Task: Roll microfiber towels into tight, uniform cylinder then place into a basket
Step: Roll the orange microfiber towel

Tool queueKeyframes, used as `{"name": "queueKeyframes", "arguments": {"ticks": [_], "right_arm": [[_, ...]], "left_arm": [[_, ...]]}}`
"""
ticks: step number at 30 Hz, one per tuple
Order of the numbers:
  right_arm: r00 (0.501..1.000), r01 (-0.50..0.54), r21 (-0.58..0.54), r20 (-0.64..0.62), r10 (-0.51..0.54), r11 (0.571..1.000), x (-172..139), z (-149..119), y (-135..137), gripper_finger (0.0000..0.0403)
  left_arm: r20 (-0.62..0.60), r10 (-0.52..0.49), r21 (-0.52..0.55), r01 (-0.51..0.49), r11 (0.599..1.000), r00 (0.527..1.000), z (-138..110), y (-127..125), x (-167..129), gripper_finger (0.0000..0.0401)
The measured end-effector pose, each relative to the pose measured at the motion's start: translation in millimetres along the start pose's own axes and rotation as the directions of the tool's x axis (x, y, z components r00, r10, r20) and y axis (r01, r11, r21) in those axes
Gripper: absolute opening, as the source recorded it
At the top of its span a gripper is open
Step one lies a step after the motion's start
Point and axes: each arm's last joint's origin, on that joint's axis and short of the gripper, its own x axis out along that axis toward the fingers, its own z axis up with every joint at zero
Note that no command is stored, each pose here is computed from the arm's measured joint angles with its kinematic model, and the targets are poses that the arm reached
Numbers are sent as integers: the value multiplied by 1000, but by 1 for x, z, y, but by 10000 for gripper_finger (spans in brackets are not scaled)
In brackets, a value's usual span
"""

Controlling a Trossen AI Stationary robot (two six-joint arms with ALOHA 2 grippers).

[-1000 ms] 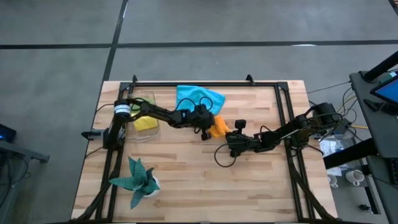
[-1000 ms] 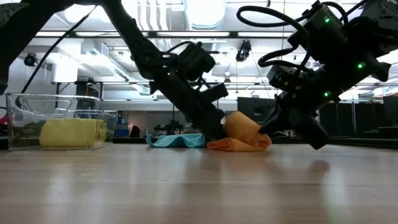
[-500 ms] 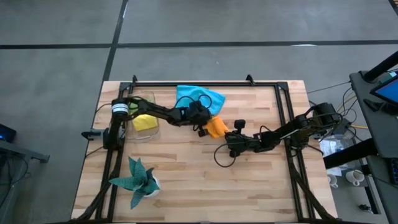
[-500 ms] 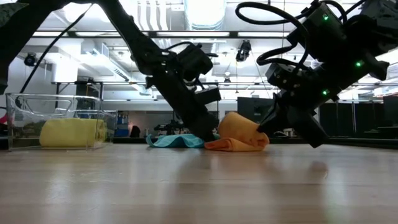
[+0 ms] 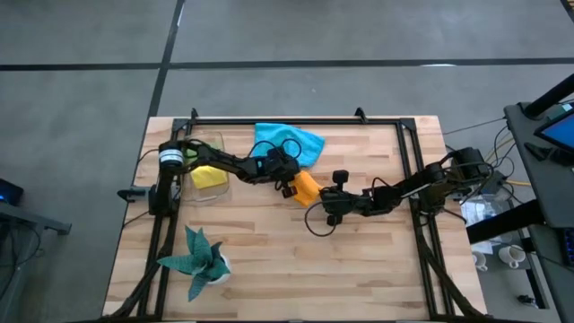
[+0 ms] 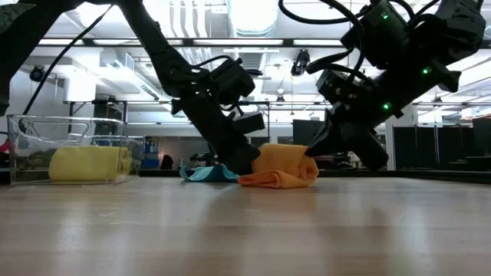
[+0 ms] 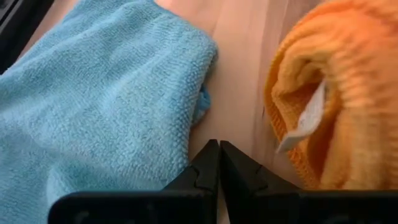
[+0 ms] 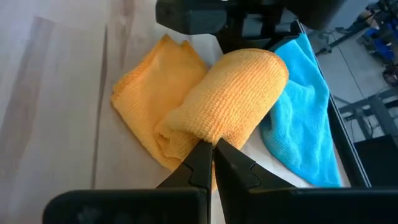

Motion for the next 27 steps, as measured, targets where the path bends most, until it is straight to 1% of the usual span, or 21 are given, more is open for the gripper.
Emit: {"name": "queueKeyframes", "arguments": {"ticks": [4, 8, 10, 13, 15, 16, 18, 19, 21, 24, 27], "right_arm": [[1000, 4, -19, -2, -4, 1000, 1, 1, -2, 9], [1000, 4, -34, 0, -4, 999, 1, 2, -2, 9], [1000, 3, -37, -3, -3, 999, 1, 2, -2, 9], [1000, 3, -40, -6, -3, 999, 1, 1, -2, 9], [1000, 9, -44, -12, -10, 999, 1, 0, -1, 9], [1000, 11, -46, -16, -11, 999, 2, 0, -1, 9], [1000, 8, -55, -27, -10, 998, 3, -2, 1, 9], [999, 7, -59, -32, -9, 998, 5, -3, 2, 9], [999, 6, -64, -39, -8, 998, 6, -5, 3, 9], [999, 6, -68, -45, -9, 998, 8, -6, 5, 9], [999, 6, -68, -45, -9, 998, 8, -6, 5, 9]], "left_arm": [[0, -1, -5, 1, 1000, 1000, -1, 0, -1, 0], [-6, -3, 4, 3, 1000, 1000, 1, 3, -10, 0], [12, 0, 0, 0, 1000, 1000, 4, 6, -21, 0], [89, 12, -22, -10, 1000, 996, 10, 14, -50, 0], [151, 12, -40, -6, 999, 988, 8, 17, -68, 0], [190, -10, -42, 19, 999, 982, 4, 17, -77, 0], [281, -124, -19, 135, 991, 952, -5, 14, -93, 0], [329, -188, -5, 201, 980, 925, -8, 13, -99, 0], [360, -280, 8, 297, 955, 890, -20, 10, -106, 0], [332, -311, -13, 334, 942, 891, -34, 6, -105, 0], [317, -332, -8, 352, 936, 888, -35, -1, -97, 0]]}}
